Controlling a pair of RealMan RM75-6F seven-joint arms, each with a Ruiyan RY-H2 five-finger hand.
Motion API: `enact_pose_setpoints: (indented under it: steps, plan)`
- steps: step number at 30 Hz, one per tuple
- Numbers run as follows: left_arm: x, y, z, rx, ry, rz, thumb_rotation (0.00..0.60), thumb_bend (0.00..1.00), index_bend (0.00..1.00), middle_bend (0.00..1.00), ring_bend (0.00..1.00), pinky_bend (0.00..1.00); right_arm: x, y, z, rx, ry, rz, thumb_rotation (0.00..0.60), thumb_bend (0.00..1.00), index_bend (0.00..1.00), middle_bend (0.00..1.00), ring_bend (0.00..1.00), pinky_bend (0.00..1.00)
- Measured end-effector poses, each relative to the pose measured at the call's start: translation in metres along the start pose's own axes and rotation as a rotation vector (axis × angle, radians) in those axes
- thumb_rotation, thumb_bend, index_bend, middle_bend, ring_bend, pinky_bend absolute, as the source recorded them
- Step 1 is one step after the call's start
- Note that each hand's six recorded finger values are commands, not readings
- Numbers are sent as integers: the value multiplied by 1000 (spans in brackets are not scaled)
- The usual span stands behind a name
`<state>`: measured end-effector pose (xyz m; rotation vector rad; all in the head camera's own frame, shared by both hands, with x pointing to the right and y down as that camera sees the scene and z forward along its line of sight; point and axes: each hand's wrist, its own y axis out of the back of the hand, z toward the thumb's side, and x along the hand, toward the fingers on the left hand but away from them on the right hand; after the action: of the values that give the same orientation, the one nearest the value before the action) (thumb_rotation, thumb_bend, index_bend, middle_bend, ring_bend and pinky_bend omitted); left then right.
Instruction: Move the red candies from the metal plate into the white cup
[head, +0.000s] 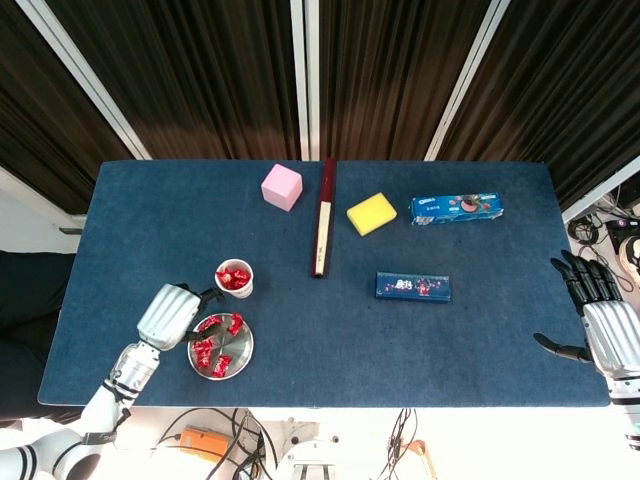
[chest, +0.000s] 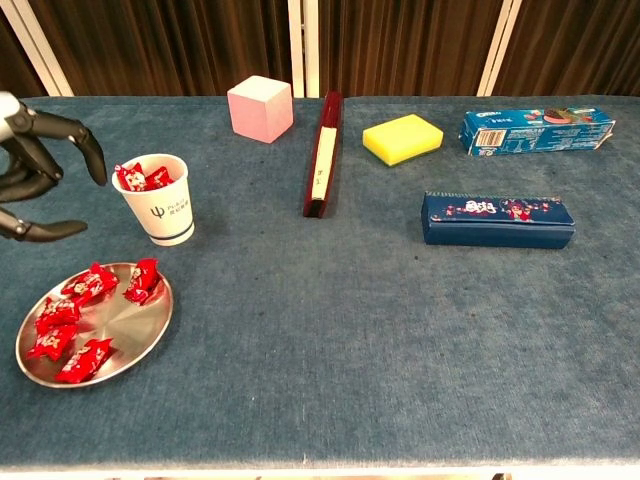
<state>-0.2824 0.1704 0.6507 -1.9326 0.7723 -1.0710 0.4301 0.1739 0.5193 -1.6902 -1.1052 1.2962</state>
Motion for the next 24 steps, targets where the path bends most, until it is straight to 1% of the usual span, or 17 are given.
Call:
enact_pose_setpoints:
  steps: [6,10,15,19,24]
  plan:
    - [5,-32,5,56,-25,-77,600,219,433,898,826,667,5,2,-1,3,-7,-8,600,207,0,26,0,70]
    - [10,-45,4,107,-28,-108,600,238,427,898,826,667,8,3,-2,4,-13,-10,600,207,0,26,0,70]
    - [13,-57,1,155,-25,-136,600,245,424,898,826,667,8,3,-2,4,-16,-9,600,208,0,26,0,70]
    - [14,-63,1,153,-20,-147,600,245,365,898,826,667,8,3,-1,6,-16,-9,600,207,0,26,0,71]
    - [16,-67,2,157,-26,-159,600,245,360,898,827,667,8,3,0,7,-15,-7,600,207,0,26,0,71]
